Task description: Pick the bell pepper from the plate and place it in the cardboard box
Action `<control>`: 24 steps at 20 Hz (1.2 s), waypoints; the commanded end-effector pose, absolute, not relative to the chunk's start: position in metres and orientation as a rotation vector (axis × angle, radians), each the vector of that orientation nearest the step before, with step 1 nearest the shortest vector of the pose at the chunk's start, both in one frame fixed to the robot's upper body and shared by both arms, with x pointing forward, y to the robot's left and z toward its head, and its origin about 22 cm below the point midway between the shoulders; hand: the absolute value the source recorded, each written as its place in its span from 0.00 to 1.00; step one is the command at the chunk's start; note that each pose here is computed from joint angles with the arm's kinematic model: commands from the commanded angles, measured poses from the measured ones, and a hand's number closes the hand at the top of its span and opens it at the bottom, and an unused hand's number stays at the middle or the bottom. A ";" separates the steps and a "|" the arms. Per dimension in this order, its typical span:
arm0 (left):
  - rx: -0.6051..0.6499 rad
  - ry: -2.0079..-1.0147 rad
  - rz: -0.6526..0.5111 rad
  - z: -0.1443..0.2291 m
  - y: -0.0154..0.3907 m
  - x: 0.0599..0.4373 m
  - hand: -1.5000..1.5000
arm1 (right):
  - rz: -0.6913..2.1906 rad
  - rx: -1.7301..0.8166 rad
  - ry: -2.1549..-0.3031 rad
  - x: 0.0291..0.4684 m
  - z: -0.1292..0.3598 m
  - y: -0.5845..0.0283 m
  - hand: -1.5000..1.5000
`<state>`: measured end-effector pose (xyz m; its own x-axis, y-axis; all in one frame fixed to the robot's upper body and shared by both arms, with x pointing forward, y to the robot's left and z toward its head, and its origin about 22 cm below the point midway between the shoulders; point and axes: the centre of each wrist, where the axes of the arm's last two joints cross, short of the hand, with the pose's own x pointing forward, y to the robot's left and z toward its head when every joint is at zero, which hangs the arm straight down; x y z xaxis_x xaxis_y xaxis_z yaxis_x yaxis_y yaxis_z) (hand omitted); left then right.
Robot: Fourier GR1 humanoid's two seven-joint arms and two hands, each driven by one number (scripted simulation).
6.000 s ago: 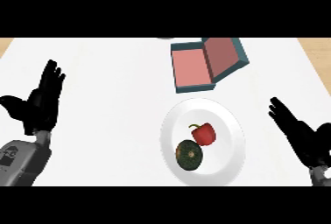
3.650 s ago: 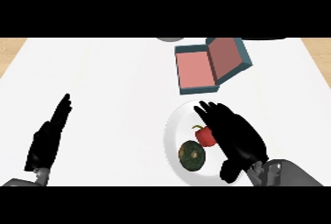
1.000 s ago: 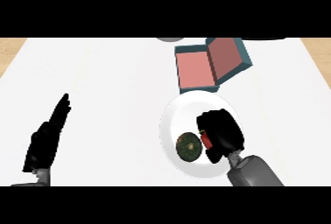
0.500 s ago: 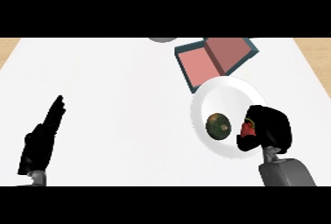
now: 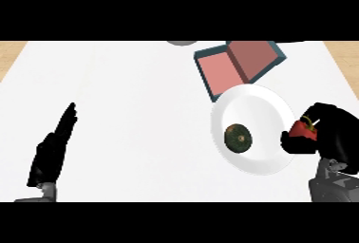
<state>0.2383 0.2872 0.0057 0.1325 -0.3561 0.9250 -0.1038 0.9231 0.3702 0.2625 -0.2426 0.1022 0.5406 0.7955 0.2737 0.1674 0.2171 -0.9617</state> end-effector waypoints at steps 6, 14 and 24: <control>0.376 -1.458 -0.199 0.018 0.278 0.241 0.50 | 0.363 -1.186 -1.417 0.259 0.171 -0.226 1.00; 0.378 -1.437 -0.197 0.010 0.278 0.234 0.50 | 0.364 -1.138 -1.498 0.309 0.207 -0.177 1.00; 0.377 -1.467 -0.209 0.031 0.289 0.251 0.50 | 0.373 -1.106 -1.373 0.411 0.223 -0.166 1.00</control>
